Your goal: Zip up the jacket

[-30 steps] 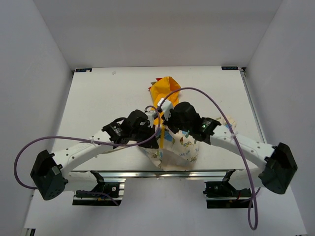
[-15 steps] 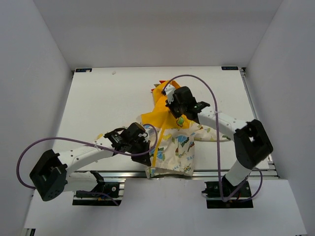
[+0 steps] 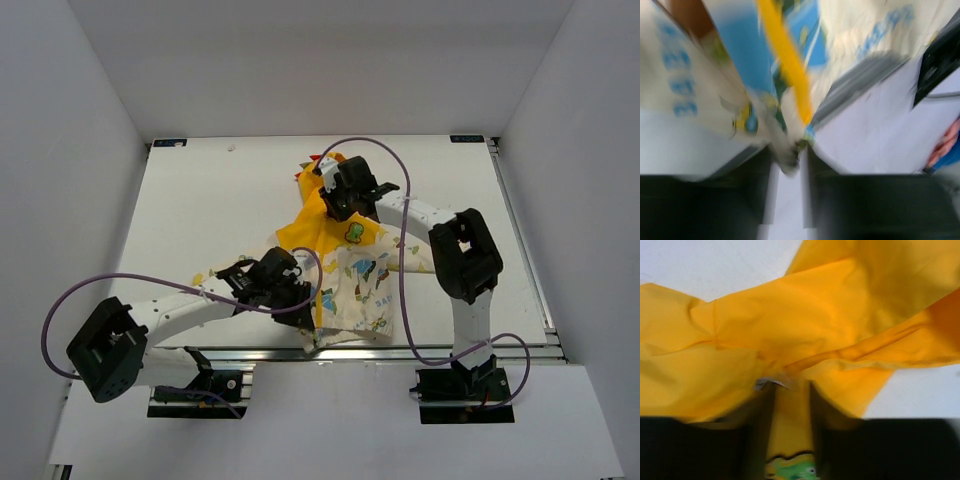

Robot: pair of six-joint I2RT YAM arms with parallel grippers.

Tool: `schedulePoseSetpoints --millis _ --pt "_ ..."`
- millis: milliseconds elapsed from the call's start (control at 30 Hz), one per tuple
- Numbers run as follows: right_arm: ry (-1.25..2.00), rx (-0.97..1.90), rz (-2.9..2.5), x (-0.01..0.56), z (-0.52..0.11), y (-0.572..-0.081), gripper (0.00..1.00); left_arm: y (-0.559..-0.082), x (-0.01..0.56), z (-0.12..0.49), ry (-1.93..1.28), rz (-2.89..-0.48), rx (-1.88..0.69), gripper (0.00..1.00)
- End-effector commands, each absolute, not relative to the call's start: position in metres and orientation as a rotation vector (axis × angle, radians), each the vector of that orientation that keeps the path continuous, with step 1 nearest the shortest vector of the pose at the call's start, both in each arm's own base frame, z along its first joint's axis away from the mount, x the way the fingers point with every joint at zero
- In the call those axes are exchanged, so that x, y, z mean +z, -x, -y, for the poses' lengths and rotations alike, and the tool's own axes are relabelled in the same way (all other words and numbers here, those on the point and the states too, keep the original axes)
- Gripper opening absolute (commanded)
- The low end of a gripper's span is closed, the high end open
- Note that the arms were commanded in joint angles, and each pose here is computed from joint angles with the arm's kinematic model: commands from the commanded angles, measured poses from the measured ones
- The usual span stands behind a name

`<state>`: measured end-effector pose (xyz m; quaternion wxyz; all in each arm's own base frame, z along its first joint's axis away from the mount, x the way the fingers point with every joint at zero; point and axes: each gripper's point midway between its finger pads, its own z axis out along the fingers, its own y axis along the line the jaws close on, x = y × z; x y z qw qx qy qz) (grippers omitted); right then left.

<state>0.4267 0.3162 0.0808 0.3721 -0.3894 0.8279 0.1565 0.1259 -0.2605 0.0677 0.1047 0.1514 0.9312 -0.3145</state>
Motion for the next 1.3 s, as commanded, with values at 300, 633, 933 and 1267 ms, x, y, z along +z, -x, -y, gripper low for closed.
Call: schedulePoseSetpoints --millis 300,633,933,1267 --pt "0.629 0.453 -2.176 0.172 -0.242 -0.362 0.90 -0.144 0.128 0.227 -0.291 -2.687 -0.636 0.98" --pt "0.503 0.651 -2.421 0.108 -0.211 -0.221 0.89 -0.209 0.093 0.183 0.211 -2.706 -0.219 0.98" --pt "0.378 0.477 -2.534 0.065 -0.186 -0.219 0.47 -0.277 0.070 0.217 0.216 -2.678 -0.204 0.85" --pt "0.167 0.137 -2.583 0.044 -0.124 -0.247 0.00 -0.282 0.016 0.173 0.370 -2.806 0.083 0.11"
